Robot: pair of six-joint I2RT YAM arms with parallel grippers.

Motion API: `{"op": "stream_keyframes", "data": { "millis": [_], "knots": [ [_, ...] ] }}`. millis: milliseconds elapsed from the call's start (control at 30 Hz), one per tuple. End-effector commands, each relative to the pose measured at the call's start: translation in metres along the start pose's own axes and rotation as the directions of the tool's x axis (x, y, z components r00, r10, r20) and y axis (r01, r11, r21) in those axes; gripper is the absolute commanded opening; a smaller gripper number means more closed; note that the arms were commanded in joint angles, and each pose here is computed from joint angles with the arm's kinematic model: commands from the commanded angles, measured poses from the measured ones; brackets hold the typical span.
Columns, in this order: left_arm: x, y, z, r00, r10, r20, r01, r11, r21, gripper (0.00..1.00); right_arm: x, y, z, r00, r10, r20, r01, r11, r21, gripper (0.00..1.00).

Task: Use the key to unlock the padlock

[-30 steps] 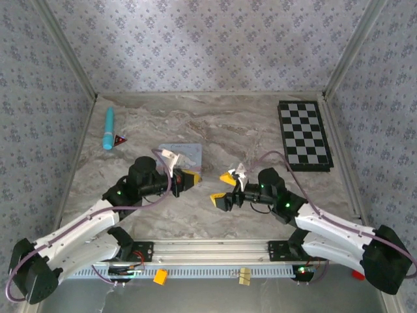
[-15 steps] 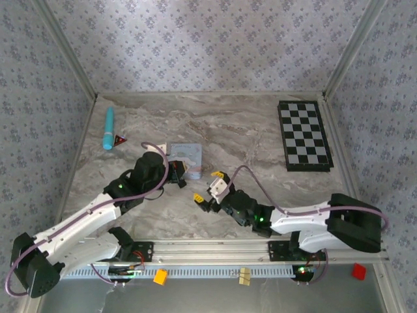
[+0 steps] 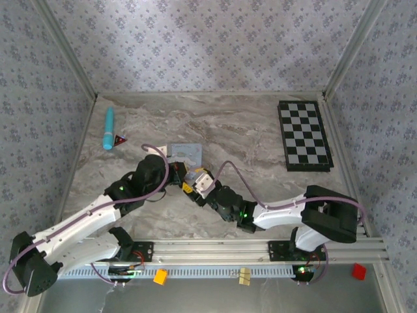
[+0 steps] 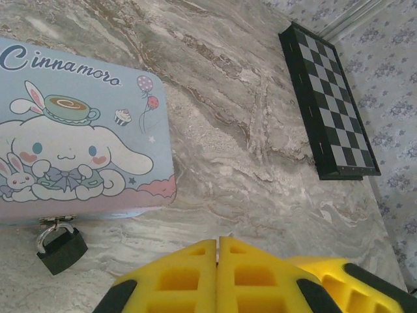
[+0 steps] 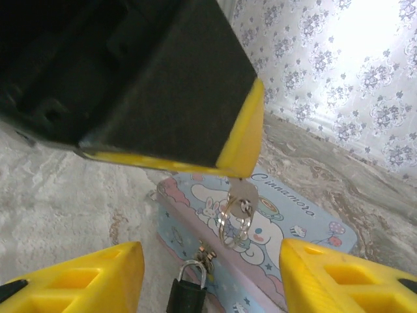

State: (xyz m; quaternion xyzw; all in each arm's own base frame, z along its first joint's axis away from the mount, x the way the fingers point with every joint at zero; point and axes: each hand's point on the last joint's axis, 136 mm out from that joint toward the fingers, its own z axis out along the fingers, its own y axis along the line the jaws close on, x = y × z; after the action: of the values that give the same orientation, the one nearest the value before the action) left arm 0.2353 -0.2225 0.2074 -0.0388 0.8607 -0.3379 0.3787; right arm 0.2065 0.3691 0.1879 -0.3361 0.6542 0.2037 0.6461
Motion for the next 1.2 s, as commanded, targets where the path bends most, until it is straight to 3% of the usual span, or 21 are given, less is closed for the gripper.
{"op": "stream_keyframes", "data": {
  "millis": [0,300,800,1033,1167],
  "knots": [
    [-0.002,-0.008,-0.005,1.0,-0.022,0.017,0.021,0.999,0.041,0.0,-0.012,-0.001,0.002,0.999,-0.014,0.033,0.013,1.0,0.018,0.53],
    [0.002,-0.008,-0.002,0.998,-0.061,0.008,0.061,0.997,0.045,0.0,-0.015,-0.001,0.012,0.997,-0.078,0.024,0.075,0.993,0.093,0.34],
    [0.003,-0.009,-0.003,0.998,-0.063,0.011,0.063,0.997,0.044,0.0,-0.012,-0.007,0.019,0.983,-0.183,-0.004,0.179,0.954,0.241,0.12],
    [0.003,-0.006,-0.002,0.999,-0.05,0.017,0.049,0.998,0.038,0.0,-0.011,-0.011,0.018,0.99,-0.14,-0.012,0.139,0.96,0.243,0.01],
    [0.002,-0.007,-0.004,0.999,-0.004,0.033,0.003,0.999,0.047,0.0,-0.007,-0.004,0.016,0.997,-0.036,-0.066,0.045,0.99,0.134,0.0]
  ]
}}
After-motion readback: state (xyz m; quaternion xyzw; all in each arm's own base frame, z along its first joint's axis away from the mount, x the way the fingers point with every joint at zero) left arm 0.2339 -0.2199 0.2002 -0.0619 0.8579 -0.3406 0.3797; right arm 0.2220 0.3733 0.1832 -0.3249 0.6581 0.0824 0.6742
